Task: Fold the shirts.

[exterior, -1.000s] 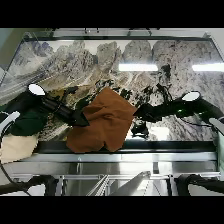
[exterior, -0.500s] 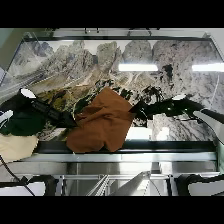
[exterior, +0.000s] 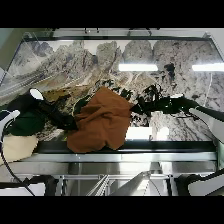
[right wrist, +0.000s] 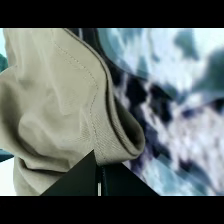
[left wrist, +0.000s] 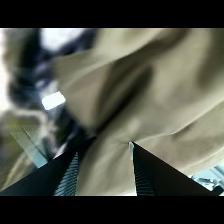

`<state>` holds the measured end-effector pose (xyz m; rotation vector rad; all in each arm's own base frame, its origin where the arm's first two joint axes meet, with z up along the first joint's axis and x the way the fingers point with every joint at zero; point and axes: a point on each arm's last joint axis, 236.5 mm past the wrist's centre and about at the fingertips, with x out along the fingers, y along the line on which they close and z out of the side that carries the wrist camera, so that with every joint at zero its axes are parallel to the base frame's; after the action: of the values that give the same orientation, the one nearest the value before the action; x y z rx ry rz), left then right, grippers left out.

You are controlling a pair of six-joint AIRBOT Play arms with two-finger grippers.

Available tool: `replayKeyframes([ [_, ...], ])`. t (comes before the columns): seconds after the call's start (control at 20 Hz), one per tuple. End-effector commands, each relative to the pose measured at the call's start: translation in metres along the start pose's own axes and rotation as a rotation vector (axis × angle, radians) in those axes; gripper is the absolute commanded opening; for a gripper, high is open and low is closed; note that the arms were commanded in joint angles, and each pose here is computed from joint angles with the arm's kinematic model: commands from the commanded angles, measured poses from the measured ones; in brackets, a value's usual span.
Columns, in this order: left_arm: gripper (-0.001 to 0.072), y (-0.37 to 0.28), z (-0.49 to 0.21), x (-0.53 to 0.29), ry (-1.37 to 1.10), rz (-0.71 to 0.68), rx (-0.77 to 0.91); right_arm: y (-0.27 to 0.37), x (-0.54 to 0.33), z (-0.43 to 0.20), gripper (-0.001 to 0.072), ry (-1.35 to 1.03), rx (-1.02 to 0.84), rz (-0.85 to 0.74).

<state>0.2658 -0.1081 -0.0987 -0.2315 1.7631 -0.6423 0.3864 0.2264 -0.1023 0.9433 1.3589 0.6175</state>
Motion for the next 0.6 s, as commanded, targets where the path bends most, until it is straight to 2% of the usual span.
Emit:
replayKeyframes([
  [0.0, 0.0339, -0.017, 0.008, 0.015, 0.003, 0.036, 0.082, 0.009, 0.0, -0.003, 0.0018, 0.013, 0.0, 0.035],
  [0.05, 0.0245, -0.022, 0.011, 0.019, 0.001, 0.047, 0.109, 0.011, 0.0, -0.004, 0.0018, 0.02, 0.001, 0.043],
  [0.1, 0.0017, -0.028, 0.012, 0.023, 0.004, 0.051, 0.157, 0.016, 0.0, -0.007, 0.0018, 0.029, -0.016, 0.064],
  [0.25, 0.002, -0.049, 0.018, 0.014, 0.001, 0.027, 0.217, 0.048, -0.012, -0.013, 0.0018, 0.051, -0.046, 0.165],
  [0.35, 0.002, -0.075, 0.03, -0.022, -0.066, -0.009, 0.262, 0.08, -0.039, -0.013, 0.0018, 0.025, -0.126, 0.213],
  [0.55, 0.002, -0.175, 0.046, -0.178, -0.479, -0.138, 0.438, 0.211, -0.147, -0.044, 0.0017, -0.028, -0.508, 0.416],
])
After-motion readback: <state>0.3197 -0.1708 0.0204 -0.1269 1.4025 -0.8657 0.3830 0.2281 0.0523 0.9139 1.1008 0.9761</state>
